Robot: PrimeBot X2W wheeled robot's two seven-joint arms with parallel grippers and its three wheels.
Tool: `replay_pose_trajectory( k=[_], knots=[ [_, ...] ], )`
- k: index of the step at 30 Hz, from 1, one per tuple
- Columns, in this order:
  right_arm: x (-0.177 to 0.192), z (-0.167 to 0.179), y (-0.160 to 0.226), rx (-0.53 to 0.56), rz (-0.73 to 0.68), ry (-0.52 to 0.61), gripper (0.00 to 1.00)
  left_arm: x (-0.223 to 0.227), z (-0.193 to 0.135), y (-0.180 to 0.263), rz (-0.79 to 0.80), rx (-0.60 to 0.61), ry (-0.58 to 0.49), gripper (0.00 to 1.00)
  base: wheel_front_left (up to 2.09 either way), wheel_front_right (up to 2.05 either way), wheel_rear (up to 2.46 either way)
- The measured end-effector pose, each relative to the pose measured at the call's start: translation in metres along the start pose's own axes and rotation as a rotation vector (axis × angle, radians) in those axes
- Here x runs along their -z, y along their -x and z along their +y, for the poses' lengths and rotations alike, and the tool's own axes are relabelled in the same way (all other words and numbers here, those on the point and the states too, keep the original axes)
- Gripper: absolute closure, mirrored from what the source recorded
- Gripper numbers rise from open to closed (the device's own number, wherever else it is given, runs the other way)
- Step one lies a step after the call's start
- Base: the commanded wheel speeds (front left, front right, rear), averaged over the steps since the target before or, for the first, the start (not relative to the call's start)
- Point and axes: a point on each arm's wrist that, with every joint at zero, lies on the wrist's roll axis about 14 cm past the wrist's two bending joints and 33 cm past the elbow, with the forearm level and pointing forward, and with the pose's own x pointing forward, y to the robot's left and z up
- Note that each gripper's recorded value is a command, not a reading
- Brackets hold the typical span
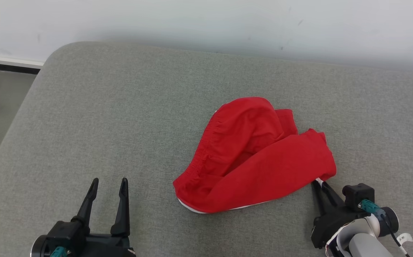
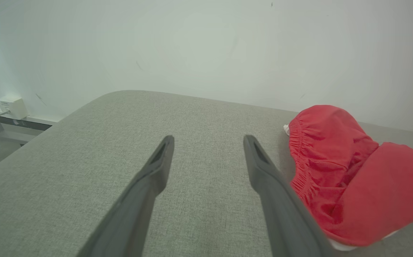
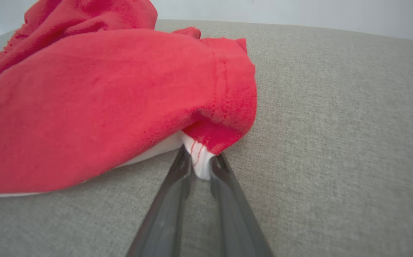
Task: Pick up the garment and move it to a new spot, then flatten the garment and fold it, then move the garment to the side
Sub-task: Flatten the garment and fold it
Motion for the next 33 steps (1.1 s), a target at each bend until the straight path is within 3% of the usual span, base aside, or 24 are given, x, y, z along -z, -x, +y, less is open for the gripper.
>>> replay_pose_trajectory(
  k=[5,14,26,27,28,33],
  knots=[
    [-0.015,-0.003,0.006,0.01,-0.059,-0.014,1.0,0.0,-0.003,-0.001,-0.002,0.008,0.003,0.0,0.0,0.0,0.0],
    [-0.017,-0.02,0.051,0.045,-0.109,0.012,1.0,-0.001,-0.023,-0.005,-0.009,0.066,0.014,0.0,0.0,0.0,0.0],
    [0.001,-0.041,0.11,0.119,-0.054,-0.014,1.0,-0.001,-0.046,-0.01,-0.013,0.136,0.022,0.0,0.0,0.0,0.0],
    [0.003,-0.041,0.112,0.123,-0.046,-0.023,0.57,-0.002,-0.046,-0.01,-0.014,0.137,0.022,0.0,0.0,0.0,0.0],
    [0.004,-0.041,0.114,0.126,-0.046,-0.025,0.0,-0.002,-0.047,-0.01,-0.015,0.138,0.021,0.0,0.0,0.0,0.0],
    [-0.009,-0.042,0.119,0.145,-0.102,-0.036,0.0,-0.001,-0.046,-0.006,-0.013,0.139,0.019,0.0,0.0,0.0,0.0]
  ],
)
